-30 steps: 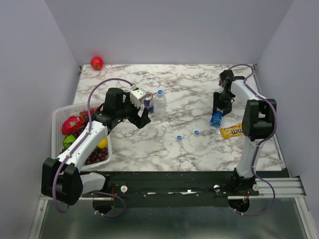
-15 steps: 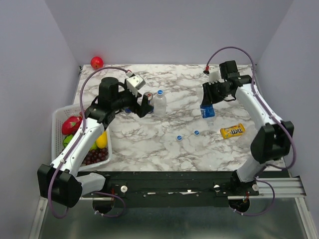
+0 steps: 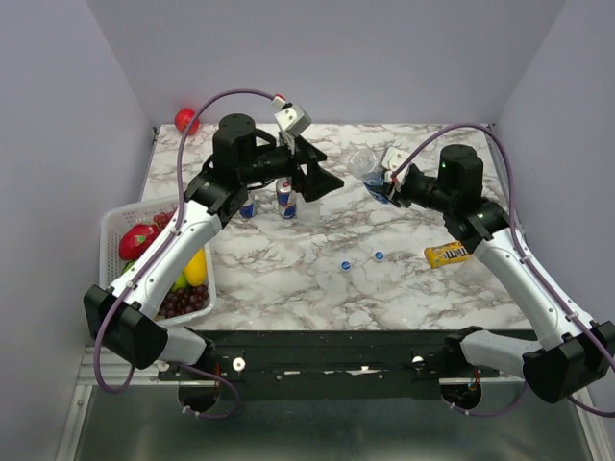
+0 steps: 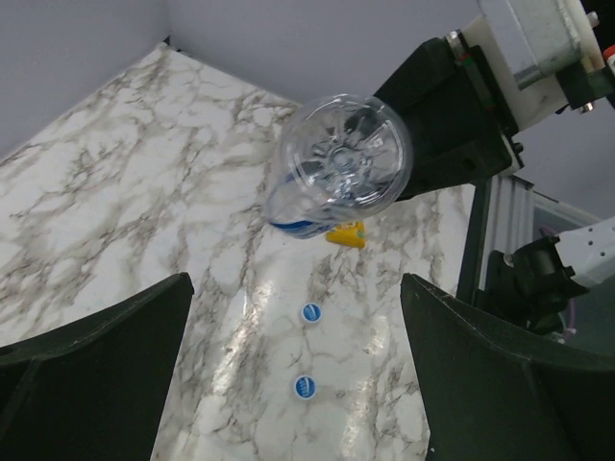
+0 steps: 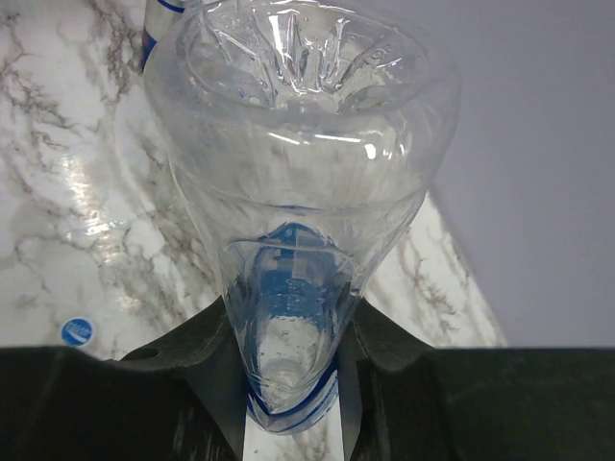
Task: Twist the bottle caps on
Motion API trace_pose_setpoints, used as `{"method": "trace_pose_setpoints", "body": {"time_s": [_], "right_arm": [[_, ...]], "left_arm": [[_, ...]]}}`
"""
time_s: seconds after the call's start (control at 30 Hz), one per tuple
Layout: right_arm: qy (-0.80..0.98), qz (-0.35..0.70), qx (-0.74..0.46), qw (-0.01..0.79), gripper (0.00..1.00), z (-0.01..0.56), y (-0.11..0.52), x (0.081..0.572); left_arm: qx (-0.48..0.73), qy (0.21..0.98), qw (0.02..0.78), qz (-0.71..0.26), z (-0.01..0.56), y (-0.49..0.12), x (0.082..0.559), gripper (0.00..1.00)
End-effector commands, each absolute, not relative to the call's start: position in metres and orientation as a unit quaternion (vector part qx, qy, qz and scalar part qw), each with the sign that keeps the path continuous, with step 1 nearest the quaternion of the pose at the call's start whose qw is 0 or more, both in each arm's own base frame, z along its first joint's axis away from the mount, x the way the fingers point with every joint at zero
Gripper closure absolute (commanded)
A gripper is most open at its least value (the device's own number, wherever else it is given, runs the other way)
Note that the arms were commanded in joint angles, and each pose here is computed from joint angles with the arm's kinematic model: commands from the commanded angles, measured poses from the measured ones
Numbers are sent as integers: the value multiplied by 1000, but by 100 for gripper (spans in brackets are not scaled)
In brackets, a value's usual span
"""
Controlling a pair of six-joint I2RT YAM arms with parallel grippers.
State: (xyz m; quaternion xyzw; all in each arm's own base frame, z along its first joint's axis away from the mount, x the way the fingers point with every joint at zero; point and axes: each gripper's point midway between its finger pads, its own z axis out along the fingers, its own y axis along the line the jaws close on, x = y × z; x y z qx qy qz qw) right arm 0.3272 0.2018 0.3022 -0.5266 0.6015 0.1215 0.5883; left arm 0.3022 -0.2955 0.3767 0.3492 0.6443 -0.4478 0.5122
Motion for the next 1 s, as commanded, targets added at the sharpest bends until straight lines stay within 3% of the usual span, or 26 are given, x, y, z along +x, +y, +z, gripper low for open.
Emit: {"method": "trace_pose_setpoints", "body": {"time_s": [0.0,0.67,0.77,0.87,0.9,0.97], "right_arm": [[539,45,-550,636,65,326,206,339],[457,5,-604,653,65,328,232,314],[447,5,-608,657,65,329,235,308],[451,7,-607,654,64,325,235,306],[452,8,-607,654,60,325,235,306],[457,13,-601,655,49,325,235,306]], "left_arm": [[386,620,499,-466,388,-320,284,1],[354,662,505,-426,361,-358,307,2],[363,652,503,-435,362,-360,303,11],[391,635,493,-448,360,-363,292,28],[401,628,490,-453,361,-363,286,37],[415,625,487,-448,355,-360,283,45]]}}
